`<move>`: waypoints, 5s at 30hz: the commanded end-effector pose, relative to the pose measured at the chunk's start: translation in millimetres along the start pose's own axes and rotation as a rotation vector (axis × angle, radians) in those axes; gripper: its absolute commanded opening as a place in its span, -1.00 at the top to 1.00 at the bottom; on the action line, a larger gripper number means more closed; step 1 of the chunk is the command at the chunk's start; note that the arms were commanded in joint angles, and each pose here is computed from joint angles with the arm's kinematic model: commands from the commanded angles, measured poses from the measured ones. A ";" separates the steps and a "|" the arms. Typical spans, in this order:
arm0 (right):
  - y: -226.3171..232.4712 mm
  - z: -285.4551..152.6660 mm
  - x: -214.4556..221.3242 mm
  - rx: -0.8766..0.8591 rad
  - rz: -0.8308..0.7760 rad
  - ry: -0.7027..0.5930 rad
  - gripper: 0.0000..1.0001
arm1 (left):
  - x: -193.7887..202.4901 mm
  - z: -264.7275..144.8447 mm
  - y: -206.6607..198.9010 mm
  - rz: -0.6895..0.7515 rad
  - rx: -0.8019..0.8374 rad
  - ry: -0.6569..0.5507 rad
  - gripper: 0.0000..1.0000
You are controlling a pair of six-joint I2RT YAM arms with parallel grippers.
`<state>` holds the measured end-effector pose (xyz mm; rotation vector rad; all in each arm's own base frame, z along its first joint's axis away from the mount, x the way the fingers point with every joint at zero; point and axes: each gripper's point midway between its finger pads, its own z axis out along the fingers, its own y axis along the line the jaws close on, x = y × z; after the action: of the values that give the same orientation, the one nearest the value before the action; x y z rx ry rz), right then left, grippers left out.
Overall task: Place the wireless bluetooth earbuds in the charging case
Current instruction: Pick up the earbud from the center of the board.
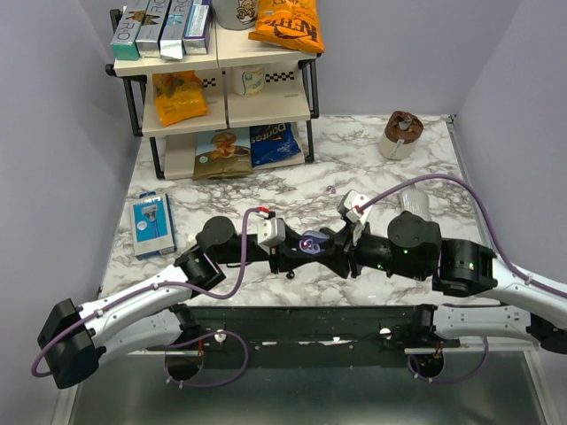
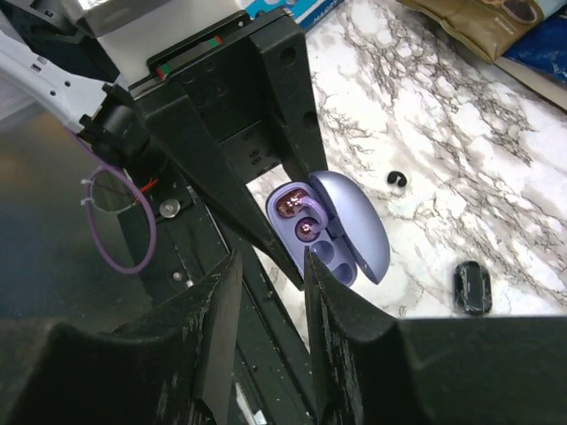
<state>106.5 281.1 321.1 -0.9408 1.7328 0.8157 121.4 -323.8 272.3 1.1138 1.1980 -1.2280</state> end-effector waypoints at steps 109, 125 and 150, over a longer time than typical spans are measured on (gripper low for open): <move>-270.8 194.7 165.3 0.376 0.076 0.376 0.62 | 1.3 -46.7 13.2 -0.040 -0.356 -0.221 1.00; -180.9 174.6 209.7 -0.004 -0.080 0.420 0.64 | -16.6 -47.6 -3.7 -0.020 -0.290 -0.279 1.00; -182.7 167.0 153.3 0.141 0.001 0.264 0.00 | -17.5 -52.3 -6.5 0.002 -0.306 -0.278 1.00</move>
<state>294.6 290.8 64.3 -1.1027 2.0849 0.5644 113.6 -274.4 281.7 0.7039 1.1452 -1.1251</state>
